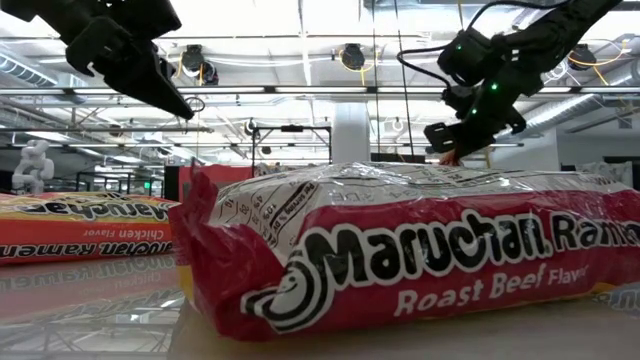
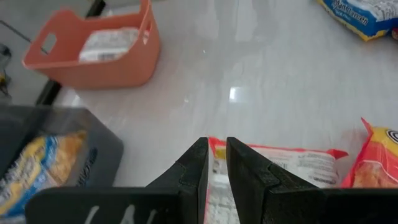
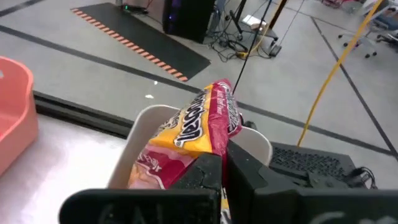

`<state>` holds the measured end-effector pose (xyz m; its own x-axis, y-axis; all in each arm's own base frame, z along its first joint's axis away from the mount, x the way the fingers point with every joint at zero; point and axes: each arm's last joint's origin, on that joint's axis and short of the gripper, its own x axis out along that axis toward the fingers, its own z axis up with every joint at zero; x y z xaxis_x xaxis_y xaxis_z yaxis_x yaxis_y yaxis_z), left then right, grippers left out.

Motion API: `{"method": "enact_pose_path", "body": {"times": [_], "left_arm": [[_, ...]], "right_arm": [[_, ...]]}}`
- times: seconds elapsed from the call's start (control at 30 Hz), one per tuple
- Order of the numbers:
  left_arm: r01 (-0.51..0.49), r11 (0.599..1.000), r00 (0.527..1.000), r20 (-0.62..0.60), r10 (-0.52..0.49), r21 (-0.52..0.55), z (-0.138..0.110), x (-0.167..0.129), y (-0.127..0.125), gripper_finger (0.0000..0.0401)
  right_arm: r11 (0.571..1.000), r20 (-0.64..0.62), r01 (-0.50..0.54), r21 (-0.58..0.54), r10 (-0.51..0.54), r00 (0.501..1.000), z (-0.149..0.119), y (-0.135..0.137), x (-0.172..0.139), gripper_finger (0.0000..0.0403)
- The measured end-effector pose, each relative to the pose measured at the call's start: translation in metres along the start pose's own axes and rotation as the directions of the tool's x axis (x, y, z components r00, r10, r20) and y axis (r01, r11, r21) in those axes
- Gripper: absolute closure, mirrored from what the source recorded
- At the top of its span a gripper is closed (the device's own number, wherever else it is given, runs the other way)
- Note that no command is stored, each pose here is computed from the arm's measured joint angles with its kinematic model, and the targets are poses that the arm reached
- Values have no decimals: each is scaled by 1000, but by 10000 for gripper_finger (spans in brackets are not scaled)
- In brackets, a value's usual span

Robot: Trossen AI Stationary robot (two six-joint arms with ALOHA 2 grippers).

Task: Sort Maruchan noodles
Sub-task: Put the top red noodle pack into the gray bin

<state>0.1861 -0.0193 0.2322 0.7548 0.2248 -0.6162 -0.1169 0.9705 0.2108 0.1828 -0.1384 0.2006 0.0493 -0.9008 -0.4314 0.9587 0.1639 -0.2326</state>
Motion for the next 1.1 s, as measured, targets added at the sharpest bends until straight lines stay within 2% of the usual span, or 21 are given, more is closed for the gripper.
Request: {"method": "enact_pose_path", "body": {"times": [0.23, 0.33, 0.5, 0.67, 0.77, 0.87, 0.97, 1.1], "left_arm": [[-40, 999, 994, 101, 38, 22, 11, 2, 8, 336], [-63, 998, 988, 144, 63, 0, 16, 2, 13, 336], [-50, 998, 984, 169, 54, -26, 18, 4, 19, 336], [-28, 999, 985, 170, 33, -32, 18, 5, 21, 336], [-26, 999, 985, 170, 33, -43, 18, 5, 22, 336], [-22, 999, 985, 170, 30, -49, 18, 5, 22, 336], [-19, 998, 985, 169, 30, -67, 18, 5, 22, 336], [-13, 995, 985, 169, 30, -100, 18, 5, 22, 336]], "right_arm": [[997, -85, -68, 33, 70, 994, -5, -13, -20, 403], [998, -124, -58, 40, 62, 990, -8, -20, -24, 396], [997, -172, -43, 71, 55, 984, -13, -29, -31, 361], [985, -179, -132, 113, 151, 972, -10, -32, -37, 312], [971, -140, -219, 98, 231, 963, -3, -33, -42, 285], [944, -23, -299, 141, 305, 952, 10, -35, -48, 270], [916, 106, -351, 194, 337, 936, 24, -36, -54, 268], [908, 185, -390, 150, 362, 914, 32, -29, -54, 278]]}}
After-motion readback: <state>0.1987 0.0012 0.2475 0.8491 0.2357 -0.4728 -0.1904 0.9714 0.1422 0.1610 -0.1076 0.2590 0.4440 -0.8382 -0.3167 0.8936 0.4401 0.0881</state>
